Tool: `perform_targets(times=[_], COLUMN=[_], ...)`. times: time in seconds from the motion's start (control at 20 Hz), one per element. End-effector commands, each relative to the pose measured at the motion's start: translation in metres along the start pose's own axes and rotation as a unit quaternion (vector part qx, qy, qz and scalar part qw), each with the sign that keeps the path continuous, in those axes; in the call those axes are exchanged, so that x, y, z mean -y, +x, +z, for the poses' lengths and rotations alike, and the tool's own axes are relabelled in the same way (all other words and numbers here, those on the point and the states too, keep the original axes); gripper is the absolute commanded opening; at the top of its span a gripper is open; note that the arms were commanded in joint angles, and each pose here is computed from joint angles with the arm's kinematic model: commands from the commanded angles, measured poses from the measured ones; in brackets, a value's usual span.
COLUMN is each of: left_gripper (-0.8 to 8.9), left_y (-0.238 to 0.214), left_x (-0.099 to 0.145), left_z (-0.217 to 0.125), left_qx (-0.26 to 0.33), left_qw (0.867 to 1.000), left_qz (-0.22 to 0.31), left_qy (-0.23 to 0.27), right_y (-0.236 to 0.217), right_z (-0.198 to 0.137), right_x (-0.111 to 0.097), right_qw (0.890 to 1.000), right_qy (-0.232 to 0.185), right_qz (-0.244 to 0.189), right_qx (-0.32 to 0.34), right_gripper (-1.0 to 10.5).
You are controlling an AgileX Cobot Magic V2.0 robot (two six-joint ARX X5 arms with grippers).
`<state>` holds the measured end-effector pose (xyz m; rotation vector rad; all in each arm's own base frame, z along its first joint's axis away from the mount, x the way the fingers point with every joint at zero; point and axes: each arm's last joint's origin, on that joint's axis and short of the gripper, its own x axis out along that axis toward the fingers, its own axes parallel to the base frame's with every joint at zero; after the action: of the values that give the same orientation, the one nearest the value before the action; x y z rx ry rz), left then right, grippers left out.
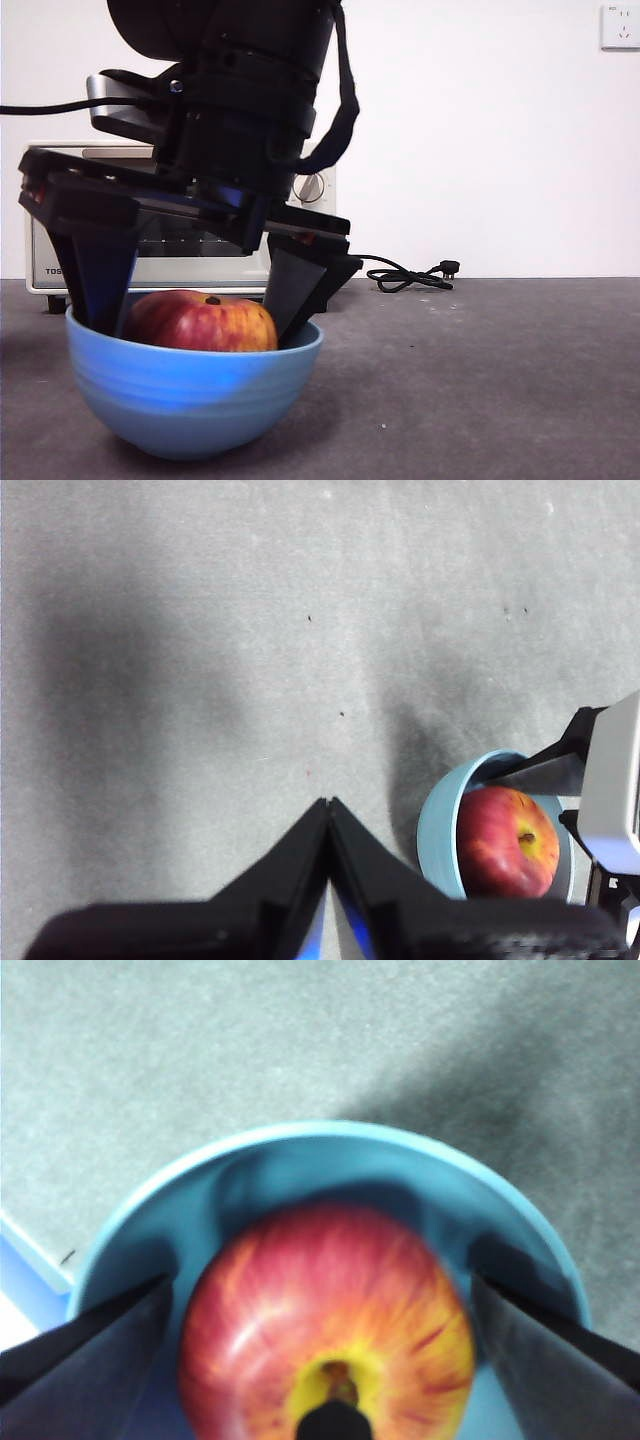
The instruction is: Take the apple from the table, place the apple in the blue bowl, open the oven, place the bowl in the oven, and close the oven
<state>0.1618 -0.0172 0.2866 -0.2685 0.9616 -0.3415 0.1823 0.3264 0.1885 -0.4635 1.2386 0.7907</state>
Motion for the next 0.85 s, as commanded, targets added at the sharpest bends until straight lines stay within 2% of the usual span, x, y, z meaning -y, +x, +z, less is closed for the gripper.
perform_targets(times=[0.05, 0.2, 0.4, 0.5, 0.55, 0.6, 0.7, 0.85], left_gripper=[-0.04, -0.05, -0.04, -0.05, -0.04, -0.04, -0.04, -0.04], left_y=[0.0, -0.001, 0.001, 0.006, 0.009, 0.013, 0.02, 0.032], left_x=[0.001, 0.002, 0.003, 0.003, 0.003, 0.003, 0.003, 0.004], left_z=[0.002, 0.009, 0.027, 0.045, 0.059, 0.075, 0.107, 0.152], left_qx=[0.009, 0.044, 0.085, 0.088, 0.087, 0.09, 0.094, 0.102], left_qw=[1.0, 0.999, 0.996, 0.996, 0.996, 0.995, 0.995, 0.994], left_qz=[-0.004, -0.008, -0.013, -0.013, -0.013, -0.013, -0.013, -0.02], left_qy=[0.011, 0.025, 0.028, 0.029, 0.029, 0.029, 0.031, 0.035], right_y=[-0.002, -0.027, -0.084, -0.11, -0.122, -0.131, -0.147, -0.16], right_z=[0.0, 0.009, 0.017, 0.013, 0.008, 0.005, -0.005, -0.025], right_x=[0.0, -0.004, -0.008, -0.007, -0.006, -0.004, 0.002, 0.02], right_qw=[1.0, 1.0, 0.998, 0.997, 0.996, 0.996, 0.992, 0.99], right_qy=[0.005, 0.004, 0.003, 0.001, 0.001, 0.002, 0.007, 0.036], right_qz=[-0.001, 0.005, 0.012, 0.012, 0.005, -0.013, -0.061, -0.084], right_qx=[-0.005, 0.018, 0.054, 0.073, 0.084, 0.093, 0.107, 0.111], right_gripper=[5.0, 5.0, 4.9, 2.9, 0.9, -0.2, -0.1, -0.1])
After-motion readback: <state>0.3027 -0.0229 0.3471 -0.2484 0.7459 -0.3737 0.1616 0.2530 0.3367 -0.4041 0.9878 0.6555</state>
